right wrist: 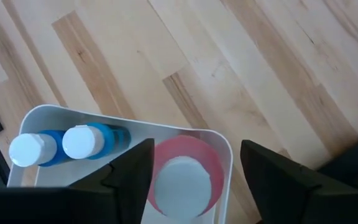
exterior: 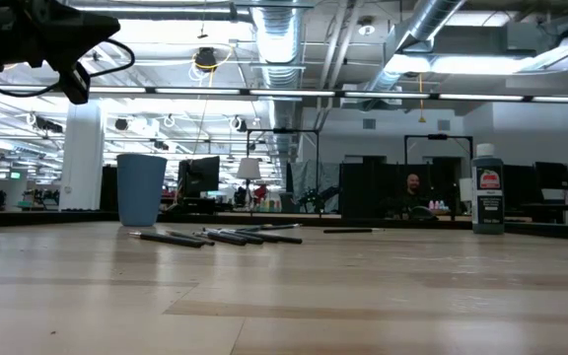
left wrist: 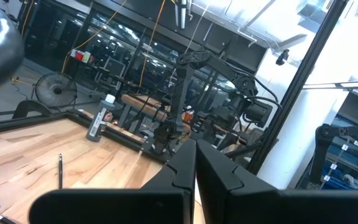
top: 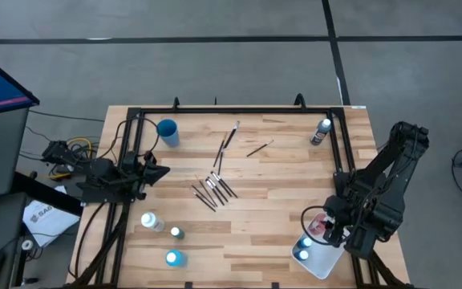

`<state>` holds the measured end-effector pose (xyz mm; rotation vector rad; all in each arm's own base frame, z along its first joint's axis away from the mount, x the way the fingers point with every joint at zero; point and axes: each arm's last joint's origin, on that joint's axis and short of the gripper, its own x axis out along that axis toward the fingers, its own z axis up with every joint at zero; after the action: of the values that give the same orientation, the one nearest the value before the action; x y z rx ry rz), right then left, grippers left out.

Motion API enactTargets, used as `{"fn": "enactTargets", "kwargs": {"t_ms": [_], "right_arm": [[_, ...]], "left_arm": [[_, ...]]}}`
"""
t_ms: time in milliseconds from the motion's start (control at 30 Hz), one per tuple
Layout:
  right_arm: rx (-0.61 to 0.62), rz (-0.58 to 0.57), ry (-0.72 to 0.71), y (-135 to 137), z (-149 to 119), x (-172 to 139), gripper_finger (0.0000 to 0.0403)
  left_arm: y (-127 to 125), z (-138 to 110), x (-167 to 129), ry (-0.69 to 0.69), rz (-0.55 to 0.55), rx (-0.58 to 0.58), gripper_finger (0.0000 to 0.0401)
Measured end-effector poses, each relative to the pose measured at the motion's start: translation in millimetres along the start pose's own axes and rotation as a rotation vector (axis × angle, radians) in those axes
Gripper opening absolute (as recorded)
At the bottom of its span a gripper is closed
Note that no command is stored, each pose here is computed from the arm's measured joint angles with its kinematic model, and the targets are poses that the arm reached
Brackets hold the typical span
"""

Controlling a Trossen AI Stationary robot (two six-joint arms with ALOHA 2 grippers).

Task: Pick & Place Paint Supplies
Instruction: Put the large pink paint bottle into the white bin, then put the large green paint bottle into the white bin

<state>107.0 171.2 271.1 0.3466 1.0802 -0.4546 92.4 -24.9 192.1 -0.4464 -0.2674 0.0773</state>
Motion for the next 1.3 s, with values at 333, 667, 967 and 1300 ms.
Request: {"fn": "enactTargets", "kwargs": {"t_ms": [333,667,967,1300], "right_arm": [[-0.016,0.043,-0.001,-3.0,5.8,-8.8,0.023],[0.044,-0.077,-0.207,-33.4,51.0,-37.4,0.023],[0.332,-0.252,-0.441,-84.0,108.3,-35.0,0.023],[0.384,-0.653,-0.302,-146.5,152.2,-17.4,0.023]], "left_arm": [[-0.2,0.5,0.0,-0.005,-0.002,-0.003,0.0004],[-0.2,0.6,0.0,-0.006,-0.002,-0.004,0.0004],[-0.2,0.6,0.0,-0.006,-0.002,-0.004,0.0004],[-0.3,1.0,0.0,-0.009,-0.003,-0.006,0.0004]]}}
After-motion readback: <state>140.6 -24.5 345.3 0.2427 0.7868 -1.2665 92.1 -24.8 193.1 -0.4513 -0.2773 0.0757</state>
